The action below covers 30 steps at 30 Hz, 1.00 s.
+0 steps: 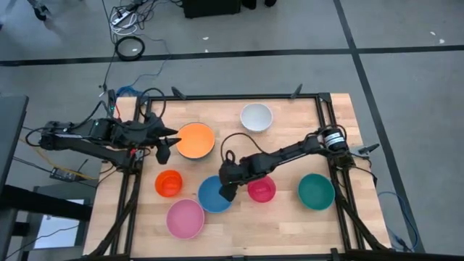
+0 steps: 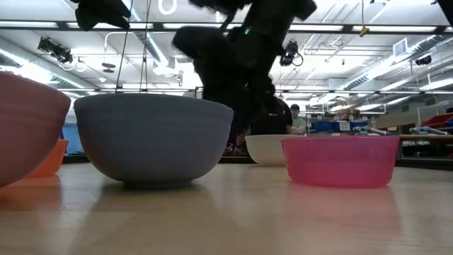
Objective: Nest bowls inside each other
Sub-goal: Stack the blue bowl on top of the yellow bowl
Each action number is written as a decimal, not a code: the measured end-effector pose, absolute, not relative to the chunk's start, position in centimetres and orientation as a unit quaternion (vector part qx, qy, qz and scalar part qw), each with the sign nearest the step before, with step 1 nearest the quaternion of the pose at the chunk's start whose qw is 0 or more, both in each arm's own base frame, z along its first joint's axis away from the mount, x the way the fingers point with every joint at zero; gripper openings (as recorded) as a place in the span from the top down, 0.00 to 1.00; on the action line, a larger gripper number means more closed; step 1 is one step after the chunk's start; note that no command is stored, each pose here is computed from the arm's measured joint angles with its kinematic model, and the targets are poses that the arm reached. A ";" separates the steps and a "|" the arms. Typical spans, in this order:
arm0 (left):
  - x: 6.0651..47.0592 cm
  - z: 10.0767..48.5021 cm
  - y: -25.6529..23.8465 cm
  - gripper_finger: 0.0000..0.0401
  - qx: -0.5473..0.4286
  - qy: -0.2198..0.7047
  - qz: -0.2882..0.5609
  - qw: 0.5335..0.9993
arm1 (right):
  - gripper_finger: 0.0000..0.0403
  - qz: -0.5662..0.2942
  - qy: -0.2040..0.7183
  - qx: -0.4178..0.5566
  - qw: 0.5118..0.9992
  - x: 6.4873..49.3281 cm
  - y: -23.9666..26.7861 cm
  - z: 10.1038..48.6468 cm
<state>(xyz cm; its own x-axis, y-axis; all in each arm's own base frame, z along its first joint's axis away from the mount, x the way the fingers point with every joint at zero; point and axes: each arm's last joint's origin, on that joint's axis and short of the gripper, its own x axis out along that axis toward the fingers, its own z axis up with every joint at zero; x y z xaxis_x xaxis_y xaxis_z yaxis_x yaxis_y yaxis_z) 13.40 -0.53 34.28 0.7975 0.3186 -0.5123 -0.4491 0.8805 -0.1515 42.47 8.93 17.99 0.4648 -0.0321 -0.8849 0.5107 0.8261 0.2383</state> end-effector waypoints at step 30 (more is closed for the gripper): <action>13.5 34.2 -0.6 0.60 -0.130 0.245 0.208 0.938 | 1.00 -0.162 0.374 0.177 0.896 45.4 4.8 24.0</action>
<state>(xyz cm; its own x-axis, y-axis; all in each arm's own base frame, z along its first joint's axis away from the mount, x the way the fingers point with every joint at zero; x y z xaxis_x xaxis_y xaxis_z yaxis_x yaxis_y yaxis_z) 13.49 -0.62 34.22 0.7932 0.3267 -0.5139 -0.4541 0.8796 -0.1417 45.40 4.80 23.99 0.6682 -0.1574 -0.7272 0.4217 0.8853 0.1959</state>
